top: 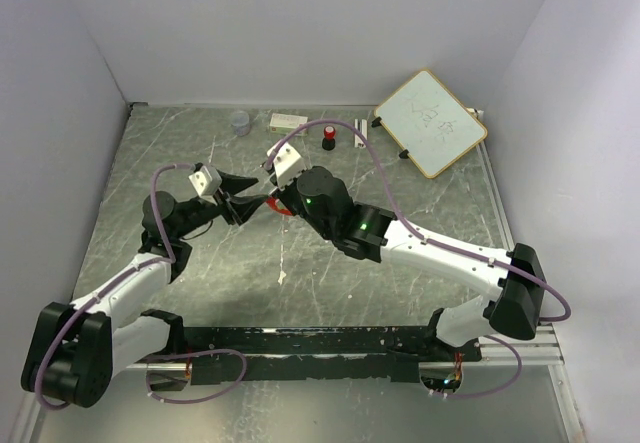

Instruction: Remove the keys from the keyring

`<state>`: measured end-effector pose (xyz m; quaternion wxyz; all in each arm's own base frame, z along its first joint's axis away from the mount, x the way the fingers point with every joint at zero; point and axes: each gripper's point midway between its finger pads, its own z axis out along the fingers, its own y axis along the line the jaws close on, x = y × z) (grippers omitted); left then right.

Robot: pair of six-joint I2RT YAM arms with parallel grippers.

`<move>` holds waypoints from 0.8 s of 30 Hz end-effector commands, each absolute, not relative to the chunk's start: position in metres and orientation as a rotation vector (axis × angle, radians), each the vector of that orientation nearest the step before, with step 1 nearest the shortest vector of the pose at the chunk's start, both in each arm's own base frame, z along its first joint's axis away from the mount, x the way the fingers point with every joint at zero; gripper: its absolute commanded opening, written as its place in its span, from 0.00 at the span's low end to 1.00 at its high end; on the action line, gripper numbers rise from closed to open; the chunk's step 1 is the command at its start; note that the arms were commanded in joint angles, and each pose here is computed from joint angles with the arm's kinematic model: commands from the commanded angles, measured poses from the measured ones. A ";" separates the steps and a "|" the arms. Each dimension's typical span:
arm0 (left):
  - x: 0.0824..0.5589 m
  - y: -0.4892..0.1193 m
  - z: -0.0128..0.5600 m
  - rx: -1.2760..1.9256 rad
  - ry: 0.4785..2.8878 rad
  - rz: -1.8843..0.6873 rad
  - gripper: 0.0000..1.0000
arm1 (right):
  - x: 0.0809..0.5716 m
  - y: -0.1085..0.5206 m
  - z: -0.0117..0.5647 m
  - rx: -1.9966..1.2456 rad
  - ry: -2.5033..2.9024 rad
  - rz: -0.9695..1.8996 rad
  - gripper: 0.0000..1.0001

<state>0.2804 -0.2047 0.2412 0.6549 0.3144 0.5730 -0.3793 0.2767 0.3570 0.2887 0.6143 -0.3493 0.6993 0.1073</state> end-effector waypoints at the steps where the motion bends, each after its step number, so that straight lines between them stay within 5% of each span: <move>1: 0.271 -0.213 0.247 0.761 1.229 -0.900 0.61 | 0.276 0.368 0.320 -0.744 1.548 0.322 0.00; 10: 0.267 -0.220 0.244 0.774 1.210 -0.951 0.64 | 0.277 0.373 0.322 -0.742 1.536 0.340 0.00; 24: 0.268 -0.222 0.237 0.791 1.217 -0.944 0.50 | 0.274 0.375 0.330 -0.738 1.518 0.370 0.00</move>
